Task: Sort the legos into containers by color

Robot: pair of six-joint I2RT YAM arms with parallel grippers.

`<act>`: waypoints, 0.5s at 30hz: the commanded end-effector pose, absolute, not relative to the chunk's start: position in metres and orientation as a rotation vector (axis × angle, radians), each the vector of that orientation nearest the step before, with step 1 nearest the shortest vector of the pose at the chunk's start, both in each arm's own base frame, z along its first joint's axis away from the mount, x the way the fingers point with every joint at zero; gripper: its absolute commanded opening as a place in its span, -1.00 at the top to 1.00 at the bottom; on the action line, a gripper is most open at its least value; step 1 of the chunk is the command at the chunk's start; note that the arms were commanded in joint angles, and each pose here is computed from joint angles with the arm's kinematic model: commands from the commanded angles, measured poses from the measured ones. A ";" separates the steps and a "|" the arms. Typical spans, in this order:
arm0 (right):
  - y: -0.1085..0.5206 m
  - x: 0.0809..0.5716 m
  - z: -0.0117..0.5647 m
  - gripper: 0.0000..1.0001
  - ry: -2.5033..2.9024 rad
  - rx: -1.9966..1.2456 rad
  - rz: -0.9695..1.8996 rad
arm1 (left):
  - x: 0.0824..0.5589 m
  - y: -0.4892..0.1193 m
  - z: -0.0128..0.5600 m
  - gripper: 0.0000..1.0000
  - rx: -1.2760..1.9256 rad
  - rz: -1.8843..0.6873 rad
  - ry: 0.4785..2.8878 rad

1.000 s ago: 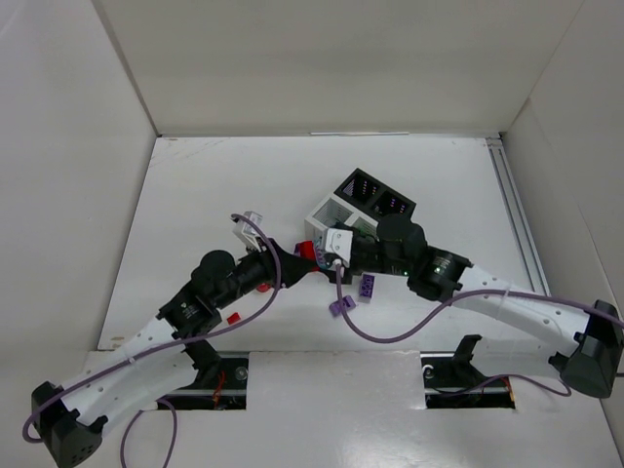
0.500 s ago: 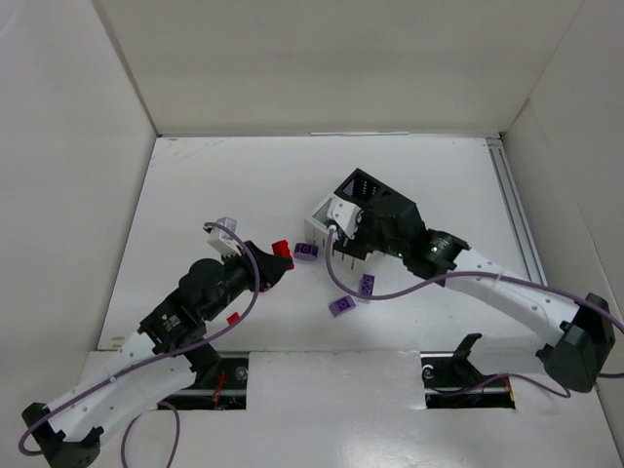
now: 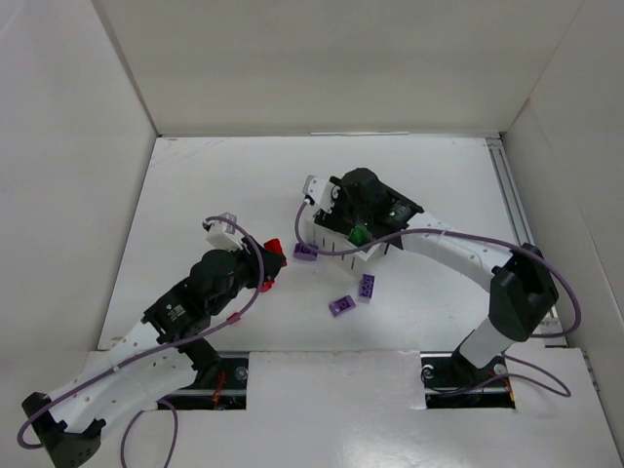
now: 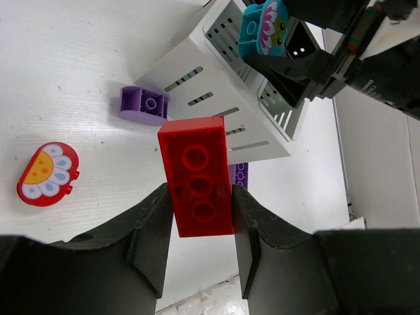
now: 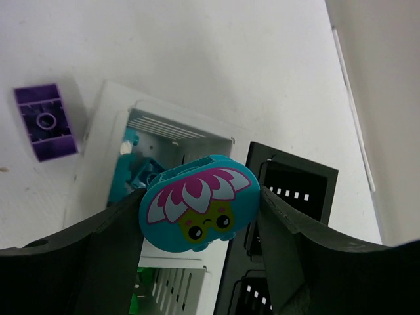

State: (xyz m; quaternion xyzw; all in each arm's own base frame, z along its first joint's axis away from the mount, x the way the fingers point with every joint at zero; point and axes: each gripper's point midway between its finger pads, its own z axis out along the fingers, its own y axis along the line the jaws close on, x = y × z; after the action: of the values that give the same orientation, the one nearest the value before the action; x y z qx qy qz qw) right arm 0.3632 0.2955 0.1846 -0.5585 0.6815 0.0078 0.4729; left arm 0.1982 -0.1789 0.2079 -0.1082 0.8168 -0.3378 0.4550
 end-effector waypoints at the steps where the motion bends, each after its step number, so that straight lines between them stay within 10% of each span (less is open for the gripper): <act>1: 0.308 0.373 0.213 -0.24 1.587 -1.338 0.074 | 0.202 -0.176 0.233 0.88 -0.294 -0.848 1.952; 5: 0.314 0.361 0.222 -0.71 1.531 -1.364 0.140 | 0.202 -0.176 0.234 0.86 -0.303 -0.854 1.952; 15: 0.296 0.326 0.286 -0.85 1.385 -1.272 0.229 | 0.205 -0.189 0.232 0.83 -0.257 -0.874 1.968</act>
State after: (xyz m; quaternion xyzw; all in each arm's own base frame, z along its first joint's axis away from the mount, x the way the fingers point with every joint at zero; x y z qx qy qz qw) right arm 0.3354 0.2958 0.2463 -0.5641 0.6235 0.0744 0.5362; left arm 0.2015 -0.1795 0.2011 -0.1127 0.8251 -0.3244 0.4486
